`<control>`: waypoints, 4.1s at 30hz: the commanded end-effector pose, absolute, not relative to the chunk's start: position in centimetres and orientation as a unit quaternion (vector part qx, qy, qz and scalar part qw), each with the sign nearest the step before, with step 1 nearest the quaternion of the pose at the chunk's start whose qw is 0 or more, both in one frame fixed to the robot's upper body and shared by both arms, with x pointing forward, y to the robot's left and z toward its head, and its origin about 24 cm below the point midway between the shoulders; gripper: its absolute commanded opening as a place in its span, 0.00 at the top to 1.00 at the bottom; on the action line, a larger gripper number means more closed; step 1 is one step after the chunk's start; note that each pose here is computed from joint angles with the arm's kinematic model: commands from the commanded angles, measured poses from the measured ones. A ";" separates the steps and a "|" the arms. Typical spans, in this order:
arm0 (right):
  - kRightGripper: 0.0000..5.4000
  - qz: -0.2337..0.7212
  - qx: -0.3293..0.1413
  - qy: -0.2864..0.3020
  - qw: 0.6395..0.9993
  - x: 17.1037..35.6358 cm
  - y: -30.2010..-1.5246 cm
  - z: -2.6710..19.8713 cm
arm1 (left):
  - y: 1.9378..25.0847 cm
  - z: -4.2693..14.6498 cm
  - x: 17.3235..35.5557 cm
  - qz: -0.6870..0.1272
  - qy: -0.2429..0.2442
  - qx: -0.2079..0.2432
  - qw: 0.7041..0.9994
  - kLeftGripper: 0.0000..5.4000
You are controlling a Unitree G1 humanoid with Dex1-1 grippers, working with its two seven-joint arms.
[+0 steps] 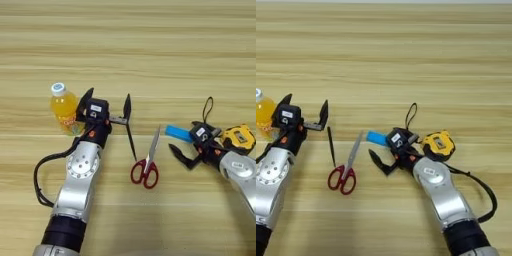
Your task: Move the objects on the table
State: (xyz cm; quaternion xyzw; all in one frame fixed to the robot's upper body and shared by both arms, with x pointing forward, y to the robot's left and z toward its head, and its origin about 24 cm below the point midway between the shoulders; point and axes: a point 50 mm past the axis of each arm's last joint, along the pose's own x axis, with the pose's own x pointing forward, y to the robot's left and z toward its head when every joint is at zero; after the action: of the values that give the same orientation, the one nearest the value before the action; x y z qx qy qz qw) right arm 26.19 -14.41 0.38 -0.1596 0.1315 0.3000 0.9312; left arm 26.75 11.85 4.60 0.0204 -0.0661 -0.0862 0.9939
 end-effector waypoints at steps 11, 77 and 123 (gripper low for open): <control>0.00 0.298 -0.088 0.195 0.930 26.8 -14.7 -0.6 | 11.8 4.6 26.6 -0.087 -0.062 0.021 0.994 0.00; 0.74 0.250 -0.061 0.178 0.950 25.7 -16.4 2.7 | 11.7 4.9 26.6 -0.081 -0.064 0.018 0.995 0.00; 0.74 0.017 -0.083 0.251 0.964 21.1 -28.3 3.2 | 11.5 5.2 26.6 -0.080 -0.063 0.019 0.995 0.00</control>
State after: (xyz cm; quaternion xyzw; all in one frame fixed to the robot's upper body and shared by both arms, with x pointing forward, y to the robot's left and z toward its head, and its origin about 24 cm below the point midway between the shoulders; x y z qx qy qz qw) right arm 21.48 -28.35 4.11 -0.0825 0.2272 0.0188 0.9702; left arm 26.59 11.64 4.97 0.0147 -0.0630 -0.0791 0.9948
